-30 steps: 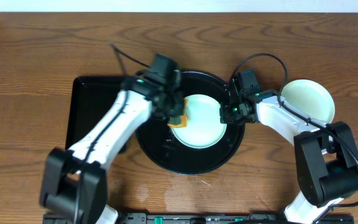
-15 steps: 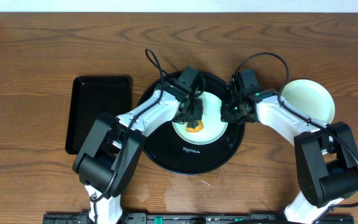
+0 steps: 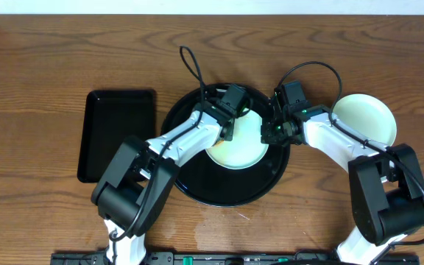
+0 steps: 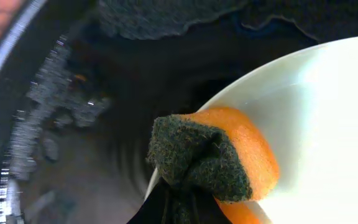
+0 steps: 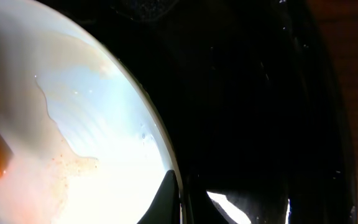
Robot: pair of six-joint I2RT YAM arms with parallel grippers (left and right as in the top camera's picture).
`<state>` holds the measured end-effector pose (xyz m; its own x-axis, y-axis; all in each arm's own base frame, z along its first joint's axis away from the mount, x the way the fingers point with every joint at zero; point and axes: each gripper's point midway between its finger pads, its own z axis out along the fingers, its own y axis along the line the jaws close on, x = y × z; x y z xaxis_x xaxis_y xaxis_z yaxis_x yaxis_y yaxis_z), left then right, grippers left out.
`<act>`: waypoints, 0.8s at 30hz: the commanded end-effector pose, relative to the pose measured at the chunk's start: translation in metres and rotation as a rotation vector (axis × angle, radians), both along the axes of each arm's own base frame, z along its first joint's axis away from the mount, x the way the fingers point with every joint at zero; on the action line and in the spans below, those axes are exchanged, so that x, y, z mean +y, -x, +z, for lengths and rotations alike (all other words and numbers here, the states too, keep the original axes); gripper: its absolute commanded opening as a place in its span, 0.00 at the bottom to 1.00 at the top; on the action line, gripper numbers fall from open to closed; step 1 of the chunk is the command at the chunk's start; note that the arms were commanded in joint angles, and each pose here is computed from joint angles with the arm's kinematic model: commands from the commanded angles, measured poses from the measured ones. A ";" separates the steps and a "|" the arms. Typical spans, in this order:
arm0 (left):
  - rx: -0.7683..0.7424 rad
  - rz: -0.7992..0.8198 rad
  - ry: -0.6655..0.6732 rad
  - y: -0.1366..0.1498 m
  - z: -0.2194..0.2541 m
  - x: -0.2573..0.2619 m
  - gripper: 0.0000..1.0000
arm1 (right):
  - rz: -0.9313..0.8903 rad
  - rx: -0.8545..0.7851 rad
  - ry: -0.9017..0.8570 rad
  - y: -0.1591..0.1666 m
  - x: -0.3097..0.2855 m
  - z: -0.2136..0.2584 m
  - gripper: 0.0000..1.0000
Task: Clean dirty plates on tray and stack at the side
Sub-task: 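Scrub the green plate with the sponge in the left gripper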
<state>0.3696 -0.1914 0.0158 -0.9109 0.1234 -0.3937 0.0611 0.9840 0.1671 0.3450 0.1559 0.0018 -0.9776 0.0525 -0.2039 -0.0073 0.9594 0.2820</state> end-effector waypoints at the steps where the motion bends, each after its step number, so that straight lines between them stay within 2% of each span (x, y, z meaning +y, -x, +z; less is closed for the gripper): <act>1: -0.148 0.104 -0.251 -0.026 0.025 0.055 0.08 | -0.074 0.059 0.203 0.014 -0.043 -0.030 0.01; 7: -0.247 0.142 -0.277 -0.034 0.064 0.064 0.08 | -0.073 0.061 0.204 0.014 -0.044 -0.030 0.01; 12: -0.267 0.215 -0.228 -0.029 0.098 0.087 0.07 | -0.073 0.061 0.204 0.014 -0.044 -0.030 0.01; 17: -0.146 0.257 -0.034 -0.001 0.124 0.112 0.08 | -0.072 0.061 0.204 0.014 -0.044 -0.030 0.01; 21: -0.099 0.382 -0.003 0.018 0.140 0.164 0.08 | -0.052 0.057 0.207 0.014 -0.043 -0.030 0.01; 24: -0.015 0.486 0.047 0.033 0.126 0.198 0.08 | -0.027 0.053 0.211 0.014 -0.043 -0.030 0.01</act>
